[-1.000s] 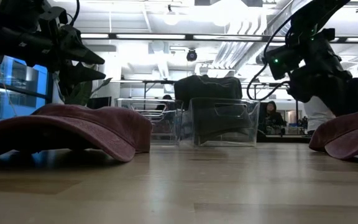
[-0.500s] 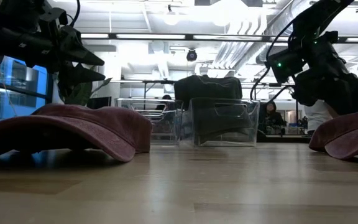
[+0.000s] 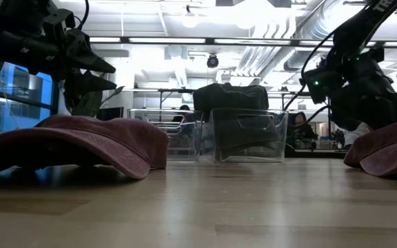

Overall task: Pick & Place hat
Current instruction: Put the right dark red cap into the left transparent bin

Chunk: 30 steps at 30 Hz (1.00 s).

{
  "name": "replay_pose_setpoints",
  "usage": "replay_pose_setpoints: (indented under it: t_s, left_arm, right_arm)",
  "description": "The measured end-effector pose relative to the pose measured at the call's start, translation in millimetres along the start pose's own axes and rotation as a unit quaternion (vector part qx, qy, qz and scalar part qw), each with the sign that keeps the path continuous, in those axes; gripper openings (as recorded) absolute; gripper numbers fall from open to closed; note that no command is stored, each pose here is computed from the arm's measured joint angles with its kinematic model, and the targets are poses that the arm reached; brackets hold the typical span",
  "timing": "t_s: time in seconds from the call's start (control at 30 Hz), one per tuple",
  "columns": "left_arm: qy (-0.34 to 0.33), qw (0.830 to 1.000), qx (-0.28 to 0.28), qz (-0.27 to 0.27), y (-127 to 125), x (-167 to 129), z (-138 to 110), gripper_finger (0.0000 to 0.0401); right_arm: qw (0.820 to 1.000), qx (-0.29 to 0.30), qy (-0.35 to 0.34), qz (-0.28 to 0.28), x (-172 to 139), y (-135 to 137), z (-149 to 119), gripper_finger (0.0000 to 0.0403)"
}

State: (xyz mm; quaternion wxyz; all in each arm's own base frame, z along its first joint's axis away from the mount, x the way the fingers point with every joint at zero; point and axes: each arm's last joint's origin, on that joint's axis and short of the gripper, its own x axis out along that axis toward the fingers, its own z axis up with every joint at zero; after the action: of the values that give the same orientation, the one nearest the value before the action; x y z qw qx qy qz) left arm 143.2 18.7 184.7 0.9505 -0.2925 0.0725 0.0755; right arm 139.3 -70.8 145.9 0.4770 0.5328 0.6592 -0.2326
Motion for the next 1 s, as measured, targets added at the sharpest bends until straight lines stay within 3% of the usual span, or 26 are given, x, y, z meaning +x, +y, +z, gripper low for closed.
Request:
replay_pose_setpoints:
  t_s: [0.23, 0.63, 0.83, 1.0]
  left_arm:
    - [0.0, 1.0, 0.0, 0.0, 0.0, 0.0, 0.1, 0.0172]
    - [0.0, 1.0, 0.0, 0.0, 0.0, 0.0, 0.0, 0.0172]
    - [0.0, 1.0, 0.0, 0.0, 0.0, 0.0, 0.0, 0.0172]
    - [0.0, 1.0, 0.0, 0.0, 0.0, 0.0, 0.0, 0.0172]
  right_arm:
    - [1.0, -0.001, 0.006, 0.014, 1.8, -0.1, 0.0, 0.0218]
    - [0.999, 0.002, -0.028, 0.035, -10.9, 11.2, 6.5, 0.0149]
    - [0.999, 0.006, -0.033, 0.024, -38.2, 22.6, 2.1, 0.0167]
    - [1.0, 0.022, 0.011, -0.011, -60.7, 24.7, -18.5, 0.0194]
